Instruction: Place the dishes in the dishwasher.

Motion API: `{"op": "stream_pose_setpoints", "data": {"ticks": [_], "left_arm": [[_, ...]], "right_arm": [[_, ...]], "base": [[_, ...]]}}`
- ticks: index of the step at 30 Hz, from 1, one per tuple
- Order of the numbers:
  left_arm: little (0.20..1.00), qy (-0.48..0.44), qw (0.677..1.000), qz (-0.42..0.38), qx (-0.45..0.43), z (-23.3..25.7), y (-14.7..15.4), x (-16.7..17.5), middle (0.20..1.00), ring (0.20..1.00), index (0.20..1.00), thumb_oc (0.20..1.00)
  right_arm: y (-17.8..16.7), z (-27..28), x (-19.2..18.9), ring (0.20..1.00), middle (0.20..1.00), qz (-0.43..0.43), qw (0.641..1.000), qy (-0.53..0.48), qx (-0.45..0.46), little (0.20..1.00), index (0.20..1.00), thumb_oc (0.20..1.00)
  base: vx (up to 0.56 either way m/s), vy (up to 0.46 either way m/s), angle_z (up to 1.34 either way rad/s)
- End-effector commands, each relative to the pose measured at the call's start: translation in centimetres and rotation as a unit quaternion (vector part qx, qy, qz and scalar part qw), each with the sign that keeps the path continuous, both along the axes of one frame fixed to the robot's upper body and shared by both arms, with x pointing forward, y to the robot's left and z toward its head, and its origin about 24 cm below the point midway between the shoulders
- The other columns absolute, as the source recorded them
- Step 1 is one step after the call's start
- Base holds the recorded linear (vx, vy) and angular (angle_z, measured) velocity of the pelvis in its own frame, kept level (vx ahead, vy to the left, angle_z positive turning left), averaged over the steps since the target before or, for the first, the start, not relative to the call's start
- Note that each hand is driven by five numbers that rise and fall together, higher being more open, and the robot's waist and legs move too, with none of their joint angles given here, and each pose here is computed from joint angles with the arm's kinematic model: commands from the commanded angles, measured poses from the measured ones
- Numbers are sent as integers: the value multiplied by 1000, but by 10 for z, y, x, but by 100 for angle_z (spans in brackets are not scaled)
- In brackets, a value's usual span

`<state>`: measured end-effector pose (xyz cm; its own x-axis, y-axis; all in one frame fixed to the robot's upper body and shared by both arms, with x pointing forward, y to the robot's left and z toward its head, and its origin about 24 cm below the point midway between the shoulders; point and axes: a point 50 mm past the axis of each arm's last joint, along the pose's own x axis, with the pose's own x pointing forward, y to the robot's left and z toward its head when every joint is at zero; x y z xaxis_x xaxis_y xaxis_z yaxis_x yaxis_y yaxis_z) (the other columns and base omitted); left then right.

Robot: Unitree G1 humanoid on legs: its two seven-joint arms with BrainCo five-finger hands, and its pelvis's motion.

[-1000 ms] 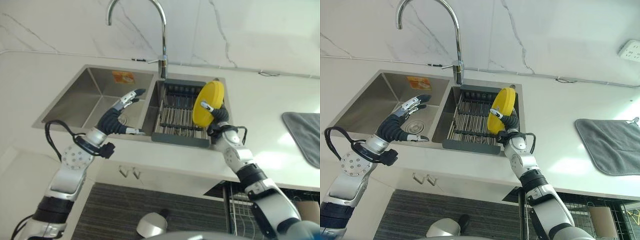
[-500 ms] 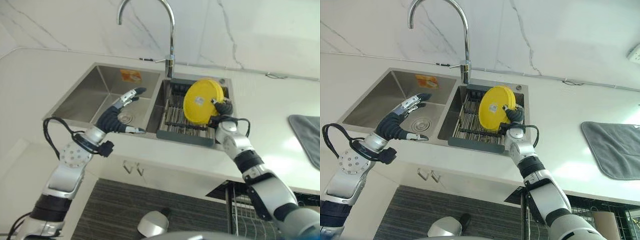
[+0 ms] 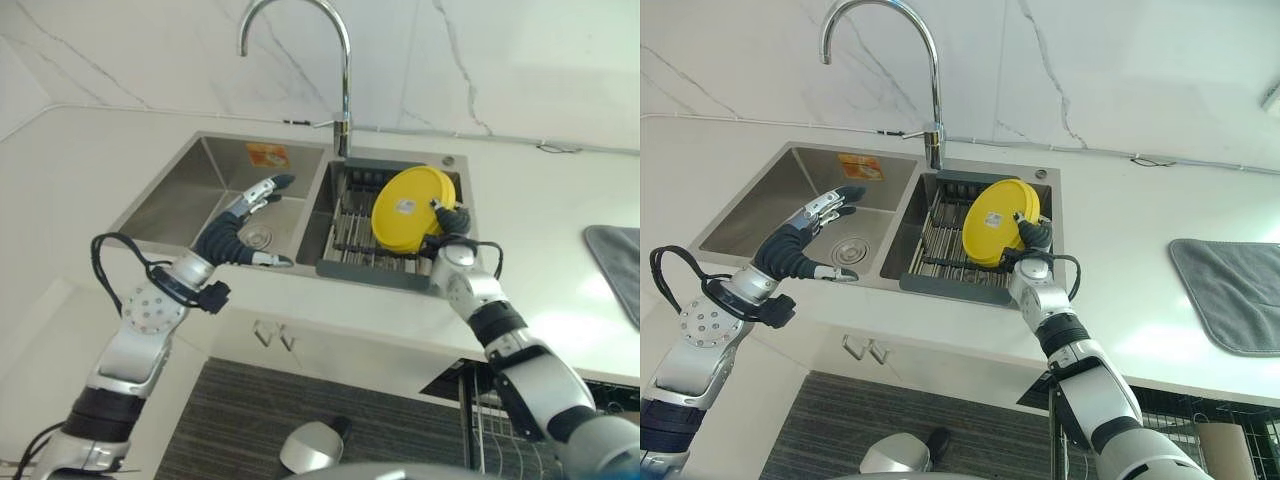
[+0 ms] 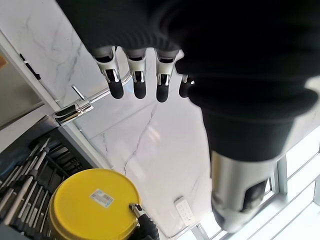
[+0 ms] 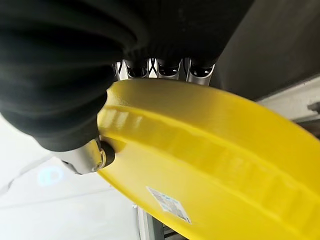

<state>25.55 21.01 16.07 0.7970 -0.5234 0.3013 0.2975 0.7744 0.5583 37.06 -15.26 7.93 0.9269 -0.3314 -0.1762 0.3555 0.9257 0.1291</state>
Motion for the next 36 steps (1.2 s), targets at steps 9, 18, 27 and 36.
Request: {"op": "stream_pose_setpoints", "data": {"ticks": [9, 18, 27, 36], "left_arm": [[1000, -8, 999, -26, -17, -1, -8, -4, 1000, 1000, 1000, 1000], [1000, -2, 1000, -9, -24, -8, -10, -3, 1000, 1000, 1000, 1000], [1000, -16, 998, 41, -54, -15, -1, -10, 1000, 1000, 1000, 1000], [1000, -32, 996, 70, -54, -16, 0, -9, 1000, 1000, 1000, 1000]], "right_arm": [[17, 76, -8, 200, 200, 32, 956, -231, 177, 200, 200, 200], [0, 84, -21, 200, 200, 42, 941, -267, 205, 200, 200, 200], [-25, 65, -67, 200, 200, 59, 911, -313, 264, 200, 200, 200], [-60, 51, -106, 200, 200, 56, 893, -345, 284, 200, 200, 200]], "base": [[-50, -2, 0], [-55, 30, -10], [-60, 54, -22], [-80, 54, -64]]}}
